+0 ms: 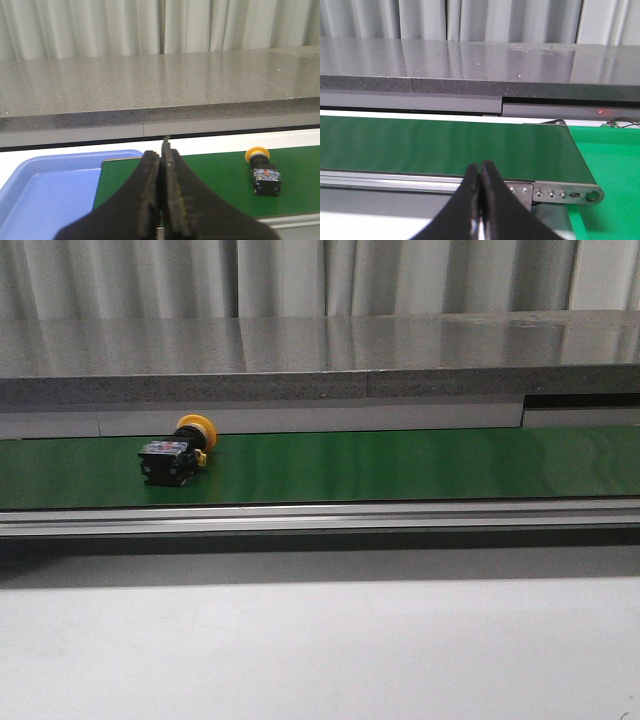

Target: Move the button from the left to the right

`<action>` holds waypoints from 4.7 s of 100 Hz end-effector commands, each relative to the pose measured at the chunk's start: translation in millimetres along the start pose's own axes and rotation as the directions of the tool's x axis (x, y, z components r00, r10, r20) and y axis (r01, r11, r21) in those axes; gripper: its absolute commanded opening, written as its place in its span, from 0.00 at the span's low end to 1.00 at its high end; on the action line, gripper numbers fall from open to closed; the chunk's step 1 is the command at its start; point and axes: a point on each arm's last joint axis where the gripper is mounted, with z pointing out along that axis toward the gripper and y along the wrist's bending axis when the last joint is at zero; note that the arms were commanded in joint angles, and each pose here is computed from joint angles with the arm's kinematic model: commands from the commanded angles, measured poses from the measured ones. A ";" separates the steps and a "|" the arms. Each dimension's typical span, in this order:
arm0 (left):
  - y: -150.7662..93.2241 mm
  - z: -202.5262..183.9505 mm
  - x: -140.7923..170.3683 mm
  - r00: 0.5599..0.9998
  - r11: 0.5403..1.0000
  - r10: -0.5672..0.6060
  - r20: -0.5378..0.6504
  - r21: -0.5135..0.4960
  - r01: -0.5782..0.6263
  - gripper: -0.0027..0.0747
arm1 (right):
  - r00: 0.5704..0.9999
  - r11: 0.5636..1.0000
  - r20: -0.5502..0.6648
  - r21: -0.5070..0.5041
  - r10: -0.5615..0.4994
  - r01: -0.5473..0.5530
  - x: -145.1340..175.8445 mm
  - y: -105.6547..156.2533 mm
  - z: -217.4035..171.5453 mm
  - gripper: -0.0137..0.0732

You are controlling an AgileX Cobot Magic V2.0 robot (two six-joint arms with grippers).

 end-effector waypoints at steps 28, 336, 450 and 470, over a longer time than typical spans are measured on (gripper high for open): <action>0.6 -1.4 -16.8 0.994 1.000 -0.012 0.108 -0.002 0.012 0.01 | 0.994 1.000 0.111 0.010 0.006 -0.007 -27.8 -0.8 -3.8 0.08; 0.6 -1.4 -16.8 0.994 1.000 -0.012 0.108 -0.002 0.012 0.01 | 0.654 0.969 -0.757 -0.149 0.017 -0.198 -70.7 78.7 309.5 0.80; 0.6 -1.4 -16.8 0.994 1.000 -0.012 0.108 -0.002 0.012 0.01 | 0.582 0.974 -0.808 -0.196 -0.094 -0.115 -93.3 72.3 304.3 0.47; 0.6 -1.4 -16.8 0.994 1.000 -0.012 0.108 -0.002 0.012 0.01 | 0.606 0.983 -0.793 -0.158 -0.068 -0.096 -123.7 50.3 301.7 0.47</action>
